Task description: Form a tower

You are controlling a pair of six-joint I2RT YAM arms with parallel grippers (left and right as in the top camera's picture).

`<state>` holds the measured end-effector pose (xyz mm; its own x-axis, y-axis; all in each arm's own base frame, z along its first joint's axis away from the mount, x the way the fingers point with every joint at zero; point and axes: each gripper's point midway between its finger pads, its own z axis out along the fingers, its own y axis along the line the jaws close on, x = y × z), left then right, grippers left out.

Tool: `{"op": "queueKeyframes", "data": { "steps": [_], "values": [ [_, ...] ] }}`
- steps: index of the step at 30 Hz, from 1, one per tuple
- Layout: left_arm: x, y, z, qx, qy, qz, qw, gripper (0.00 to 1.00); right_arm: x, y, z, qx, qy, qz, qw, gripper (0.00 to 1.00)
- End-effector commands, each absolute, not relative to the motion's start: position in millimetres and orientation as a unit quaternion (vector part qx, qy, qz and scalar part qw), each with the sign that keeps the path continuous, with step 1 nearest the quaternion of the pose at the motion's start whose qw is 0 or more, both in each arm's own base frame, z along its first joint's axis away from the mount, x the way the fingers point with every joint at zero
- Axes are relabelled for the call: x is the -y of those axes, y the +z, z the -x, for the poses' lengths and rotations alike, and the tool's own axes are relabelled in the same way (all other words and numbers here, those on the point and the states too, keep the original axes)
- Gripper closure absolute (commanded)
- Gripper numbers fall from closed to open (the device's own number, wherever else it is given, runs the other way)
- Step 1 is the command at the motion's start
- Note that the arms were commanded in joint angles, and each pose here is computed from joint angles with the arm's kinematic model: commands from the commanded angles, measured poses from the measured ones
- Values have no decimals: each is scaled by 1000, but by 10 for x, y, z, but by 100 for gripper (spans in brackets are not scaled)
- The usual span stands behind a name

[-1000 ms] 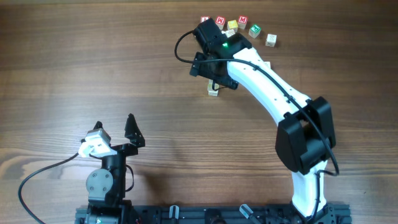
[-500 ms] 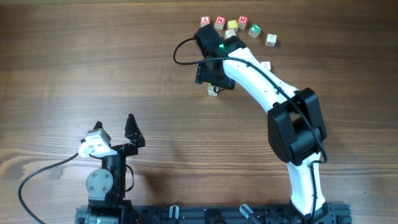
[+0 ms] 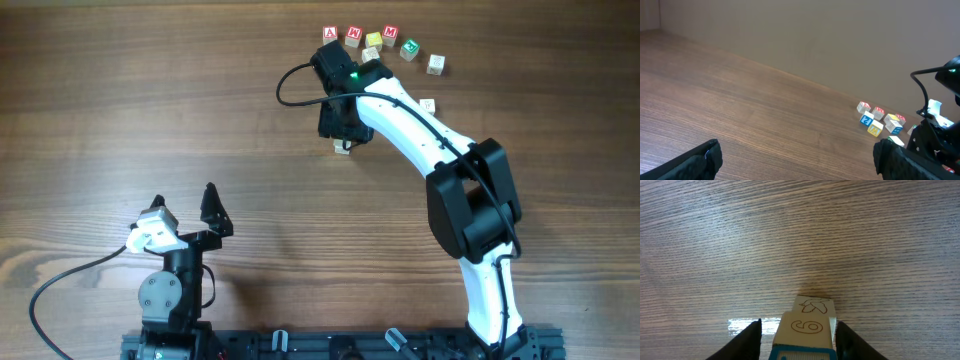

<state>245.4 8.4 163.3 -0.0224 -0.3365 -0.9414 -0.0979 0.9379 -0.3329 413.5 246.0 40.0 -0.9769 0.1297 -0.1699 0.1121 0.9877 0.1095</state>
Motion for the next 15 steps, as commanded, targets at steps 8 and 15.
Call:
{"op": "queueKeyframes", "data": {
  "steps": [8,15],
  "values": [
    [-109,1621,-2454,-710,-77,150,684,0,-2483,338,-4128,-994,51,-54,80,67],
    [-109,1621,-2454,-710,-77,150,684,0,-2480,337,-4123,-994,50,-54,79,76]
  ]
}}
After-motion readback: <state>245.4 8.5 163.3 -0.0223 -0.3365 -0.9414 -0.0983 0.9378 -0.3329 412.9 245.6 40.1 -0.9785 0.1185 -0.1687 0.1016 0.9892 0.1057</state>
